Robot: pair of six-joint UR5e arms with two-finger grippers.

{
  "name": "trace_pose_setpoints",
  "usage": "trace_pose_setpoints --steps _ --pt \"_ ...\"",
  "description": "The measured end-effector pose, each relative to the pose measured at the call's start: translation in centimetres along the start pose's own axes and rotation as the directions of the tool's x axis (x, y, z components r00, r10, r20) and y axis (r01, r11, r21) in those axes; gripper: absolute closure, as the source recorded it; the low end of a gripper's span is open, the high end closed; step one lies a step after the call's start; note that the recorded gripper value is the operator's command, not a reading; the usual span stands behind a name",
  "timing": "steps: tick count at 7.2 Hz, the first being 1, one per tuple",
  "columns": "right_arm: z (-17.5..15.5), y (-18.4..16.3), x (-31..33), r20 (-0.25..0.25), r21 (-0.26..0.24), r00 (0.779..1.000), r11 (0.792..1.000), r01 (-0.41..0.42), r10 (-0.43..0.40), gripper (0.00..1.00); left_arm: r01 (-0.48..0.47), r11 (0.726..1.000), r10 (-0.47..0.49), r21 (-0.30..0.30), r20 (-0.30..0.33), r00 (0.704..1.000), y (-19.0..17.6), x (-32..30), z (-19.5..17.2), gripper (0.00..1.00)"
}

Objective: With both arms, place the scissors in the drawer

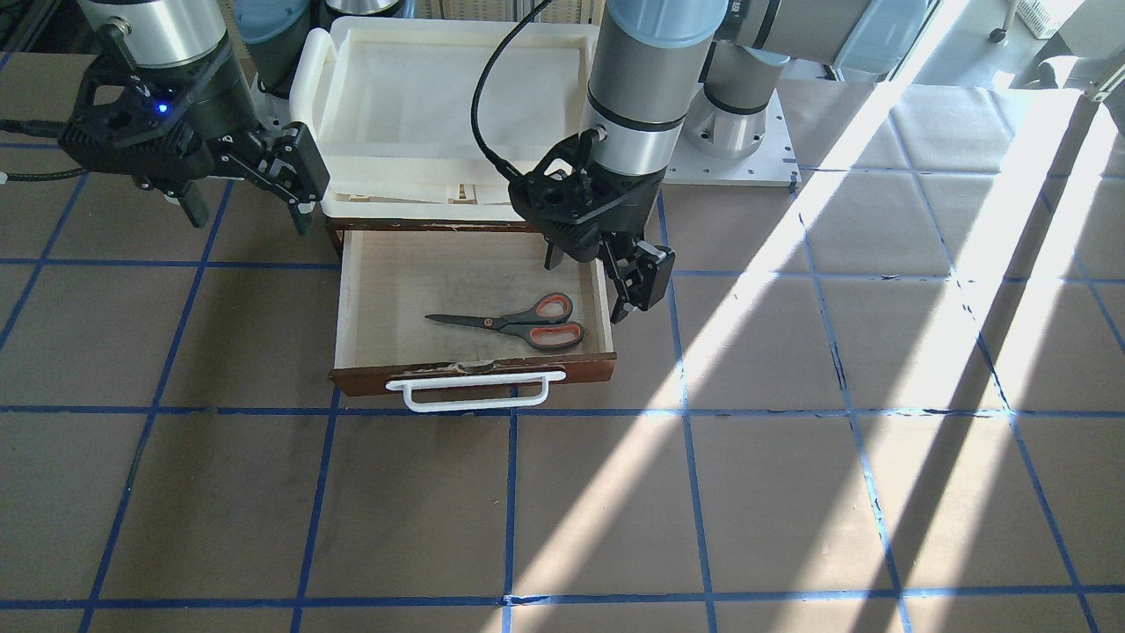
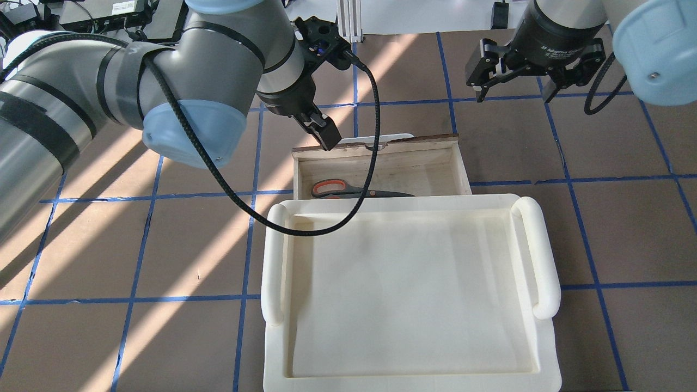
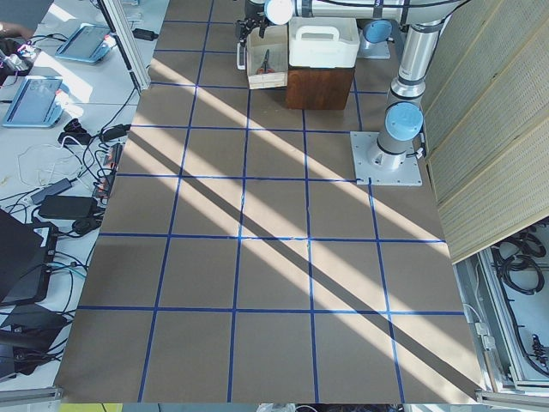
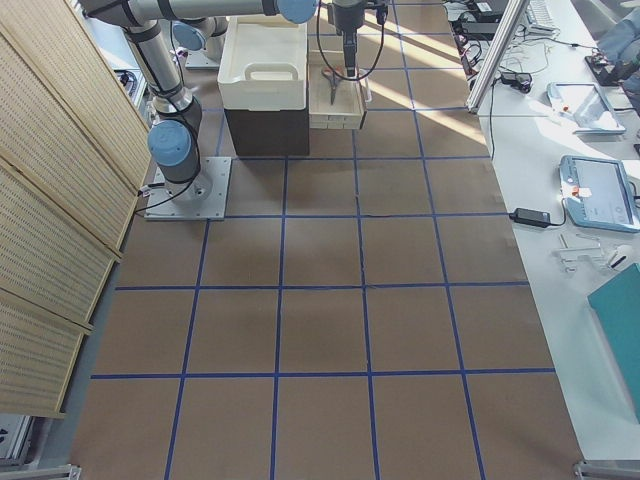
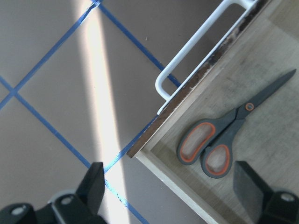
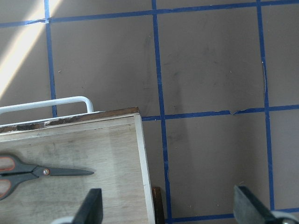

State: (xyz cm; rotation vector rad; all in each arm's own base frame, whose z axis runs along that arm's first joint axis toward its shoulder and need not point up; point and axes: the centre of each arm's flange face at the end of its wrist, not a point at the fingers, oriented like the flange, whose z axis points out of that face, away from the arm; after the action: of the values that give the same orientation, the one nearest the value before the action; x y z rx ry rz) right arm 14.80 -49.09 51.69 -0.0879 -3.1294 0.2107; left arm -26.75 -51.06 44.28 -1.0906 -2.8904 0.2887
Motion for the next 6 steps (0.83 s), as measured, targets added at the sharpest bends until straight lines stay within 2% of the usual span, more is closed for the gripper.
trace_pose_setpoints --steps 1,3,5,6 --pt "0.0 0.2 -0.5 0.005 -0.001 1.000 1.000 0.022 -0.022 0.00 0.130 0.991 -0.130 -0.016 0.006 0.992 1.6 -2.9 -1.1 0.00" --pt "0.0 0.3 -1.0 0.008 -0.001 0.999 0.999 0.044 -0.044 0.00 0.355 0.934 -0.354 -0.050 0.024 0.935 4.8 -6.9 -3.2 0.00" --pt "0.0 0.3 -1.1 0.007 0.000 0.999 0.999 0.048 -0.048 0.00 0.475 0.877 -0.471 -0.076 0.065 0.880 8.3 -10.2 -5.5 0.00" --pt "0.0 0.3 -1.2 0.007 0.000 0.999 0.999 0.048 -0.048 0.00 0.505 0.859 -0.499 -0.078 0.082 0.862 9.5 -11.0 -6.5 0.00"
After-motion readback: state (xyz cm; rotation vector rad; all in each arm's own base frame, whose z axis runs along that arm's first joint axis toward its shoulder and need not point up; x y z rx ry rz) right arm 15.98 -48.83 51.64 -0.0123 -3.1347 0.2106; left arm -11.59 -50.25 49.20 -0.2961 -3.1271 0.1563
